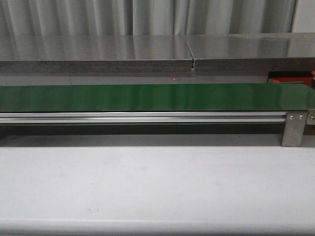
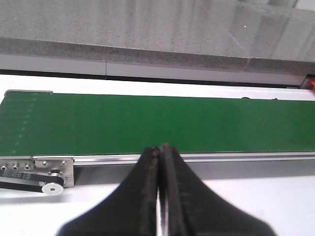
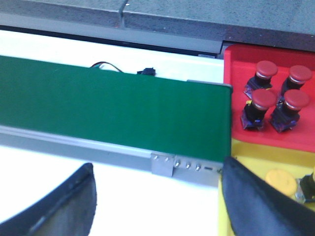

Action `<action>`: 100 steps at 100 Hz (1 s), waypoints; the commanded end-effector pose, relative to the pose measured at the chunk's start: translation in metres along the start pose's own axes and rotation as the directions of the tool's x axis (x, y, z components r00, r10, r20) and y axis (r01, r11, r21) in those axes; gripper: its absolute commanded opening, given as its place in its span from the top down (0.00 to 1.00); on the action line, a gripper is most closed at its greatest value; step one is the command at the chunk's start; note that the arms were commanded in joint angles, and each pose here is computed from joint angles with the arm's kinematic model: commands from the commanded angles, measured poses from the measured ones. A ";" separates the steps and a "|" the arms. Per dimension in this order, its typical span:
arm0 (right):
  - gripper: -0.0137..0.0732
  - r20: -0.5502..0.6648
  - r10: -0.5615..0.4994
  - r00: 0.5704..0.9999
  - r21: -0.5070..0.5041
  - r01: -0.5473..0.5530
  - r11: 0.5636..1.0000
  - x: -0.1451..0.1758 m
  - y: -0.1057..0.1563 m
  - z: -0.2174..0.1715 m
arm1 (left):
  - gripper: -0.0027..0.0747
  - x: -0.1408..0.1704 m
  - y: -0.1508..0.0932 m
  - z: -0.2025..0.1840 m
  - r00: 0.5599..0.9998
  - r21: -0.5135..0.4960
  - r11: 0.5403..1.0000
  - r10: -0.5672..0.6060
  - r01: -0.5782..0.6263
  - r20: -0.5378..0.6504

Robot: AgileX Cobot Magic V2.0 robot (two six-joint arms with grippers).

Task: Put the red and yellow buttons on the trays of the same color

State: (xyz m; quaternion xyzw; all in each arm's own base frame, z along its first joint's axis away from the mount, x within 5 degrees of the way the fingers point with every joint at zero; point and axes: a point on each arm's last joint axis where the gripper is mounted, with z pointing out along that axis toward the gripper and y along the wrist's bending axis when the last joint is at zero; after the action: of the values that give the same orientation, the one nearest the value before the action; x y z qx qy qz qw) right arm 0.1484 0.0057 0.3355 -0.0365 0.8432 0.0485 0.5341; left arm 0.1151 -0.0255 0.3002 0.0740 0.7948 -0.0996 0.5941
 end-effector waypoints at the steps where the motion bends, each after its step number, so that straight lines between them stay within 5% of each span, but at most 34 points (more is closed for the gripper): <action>1: 0.33 0.108 -0.018 0.994 0.008 0.018 1.000 0.004 0.005 -0.023 | 0.99 -0.015 0.001 -0.003 0.996 -0.015 1.000 -0.017 0.018 0.090; 34: 0.98 0.129 -0.044 0.991 -0.026 0.048 0.999 0.046 0.016 -0.057 | 0.99 -0.015 0.001 -0.003 0.996 -0.015 1.000 -0.017 0.018 0.090; 100: 0.98 0.129 -0.044 0.991 -0.026 0.048 0.999 0.046 0.016 -0.057 | 0.99 -0.015 0.001 -0.003 0.996 -0.015 1.000 -0.017 0.018 0.090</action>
State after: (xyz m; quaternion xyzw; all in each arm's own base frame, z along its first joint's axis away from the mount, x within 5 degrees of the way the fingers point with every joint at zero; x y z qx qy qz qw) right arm 0.0738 0.0160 0.3061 -0.0659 0.8270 0.0572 0.5553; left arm 0.1151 -0.0255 0.3002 0.0740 0.7948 -0.0996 0.5941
